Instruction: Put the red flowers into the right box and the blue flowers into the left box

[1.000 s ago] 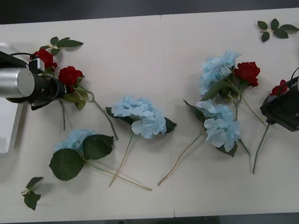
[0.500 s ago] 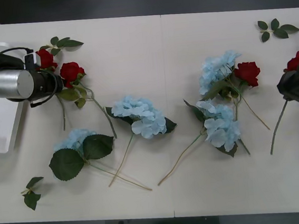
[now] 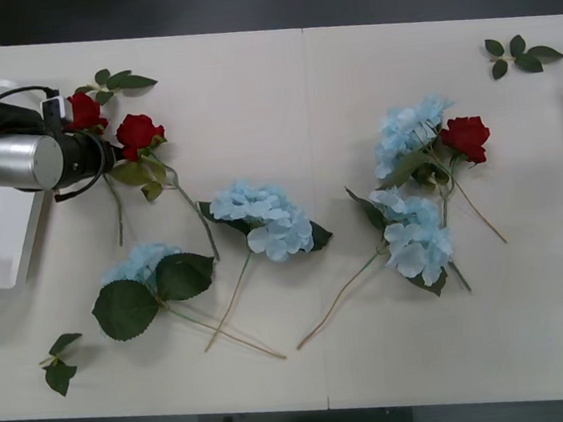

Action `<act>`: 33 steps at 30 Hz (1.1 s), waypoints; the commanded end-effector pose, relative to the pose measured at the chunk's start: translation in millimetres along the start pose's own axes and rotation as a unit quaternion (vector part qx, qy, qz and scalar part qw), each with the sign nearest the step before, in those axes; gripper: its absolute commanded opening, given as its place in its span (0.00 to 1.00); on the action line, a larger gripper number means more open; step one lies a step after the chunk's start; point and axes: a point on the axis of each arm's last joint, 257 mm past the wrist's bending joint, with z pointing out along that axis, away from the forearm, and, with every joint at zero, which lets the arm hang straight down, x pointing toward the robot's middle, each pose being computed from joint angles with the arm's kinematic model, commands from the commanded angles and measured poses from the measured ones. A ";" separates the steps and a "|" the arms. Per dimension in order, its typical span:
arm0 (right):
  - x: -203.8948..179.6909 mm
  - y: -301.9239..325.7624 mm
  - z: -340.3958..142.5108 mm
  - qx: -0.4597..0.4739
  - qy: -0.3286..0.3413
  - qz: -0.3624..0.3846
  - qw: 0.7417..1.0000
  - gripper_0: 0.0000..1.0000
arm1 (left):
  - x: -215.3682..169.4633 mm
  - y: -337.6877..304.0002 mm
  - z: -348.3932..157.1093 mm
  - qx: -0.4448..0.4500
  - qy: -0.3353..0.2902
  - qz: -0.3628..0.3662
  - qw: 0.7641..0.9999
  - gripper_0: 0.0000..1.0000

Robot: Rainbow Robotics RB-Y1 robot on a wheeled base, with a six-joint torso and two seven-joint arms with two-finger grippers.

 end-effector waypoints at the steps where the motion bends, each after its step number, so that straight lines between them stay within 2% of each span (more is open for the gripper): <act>1: -49.2 -31.7 -20.8 0.020 -0.023 -0.041 0.999 0.00 | -24.6 -15.4 -4.0 0.010 -0.022 0.000 1.000 0.98; 3: -61.0 -43.0 -19.8 0.022 -0.026 -0.048 0.998 0.00 | -23.1 -13.7 -3.5 0.008 -0.021 0.002 1.000 0.91; 5: -72.5 -59.4 -13.1 0.033 -0.033 -0.058 0.997 0.00 | -22.3 -15.4 -3.0 0.008 -0.021 0.003 1.000 0.72; 7: -76.3 -66.7 -8.1 0.040 -0.036 -0.064 0.997 0.00 | -22.8 -15.2 -3.1 0.008 -0.021 0.003 1.000 0.60; 8: -76.6 -76.2 -1.6 0.049 -0.036 -0.067 0.996 0.00 | -22.5 -14.8 -3.0 0.007 -0.021 0.005 1.000 0.46; 9: -74.7 -80.8 3.4 0.054 -0.035 -0.069 0.996 0.00 | -22.6 -14.6 -3.0 0.007 -0.021 0.005 1.000 0.37; 12: -69.7 -91.1 14.0 0.067 -0.032 -0.073 0.995 0.00 | -22.8 -13.8 -3.0 0.005 -0.022 0.009 1.000 0.19; 14: -64.9 -95.2 19.5 0.074 -0.026 -0.076 0.994 0.00 | -22.6 -14.2 -2.7 0.005 -0.022 0.010 1.000 0.10; 15: -63.1 -96.3 20.9 0.076 -0.023 -0.077 0.994 0.00 | -23.0 -13.2 -3.0 0.004 -0.022 0.010 1.000 0.09; 17: -61.0 -96.4 23.5 0.080 -0.020 -0.080 0.993 0.07 | -23.2 -12.8 -3.0 0.003 -0.022 0.012 1.000 0.04; 18: -60.8 -96.9 23.9 0.082 -0.020 -0.081 0.993 0.25 | -23.0 -11.9 -2.9 0.002 -0.022 0.012 1.000 0.03; 19: -60.0 -96.1 24.5 0.081 -0.019 -0.081 0.993 0.49 | -22.6 -12.9 -2.6 0.003 -0.022 0.011 1.000 0.01; 20: -60.4 -97.2 23.8 0.082 -0.019 -0.083 0.993 0.77 | -23.4 -12.2 -3.0 0.002 -0.023 0.014 1.000 0.00; 22: -58.2 -97.8 24.2 0.083 -0.015 -0.083 0.993 0.94 | -23.5 -11.8 -3.0 0.001 -0.023 0.015 1.000 0.00; 24: -54.9 -96.7 24.1 0.081 -0.008 -0.083 0.993 1.00 | -23.4 -10.7 -2.9 0.000 -0.023 0.017 1.000 0.00; 29: -48.8 -92.6 19.1 0.066 0.006 -0.078 0.995 1.00 | -32.0 -12.8 -7.3 0.003 -0.032 0.026 0.999 0.00; 33: -43.0 -74.4 4.3 0.034 0.026 -0.075 0.996 1.00 | -60.4 -7.3 -31.7 0.007 -0.044 0.045 0.998 0.00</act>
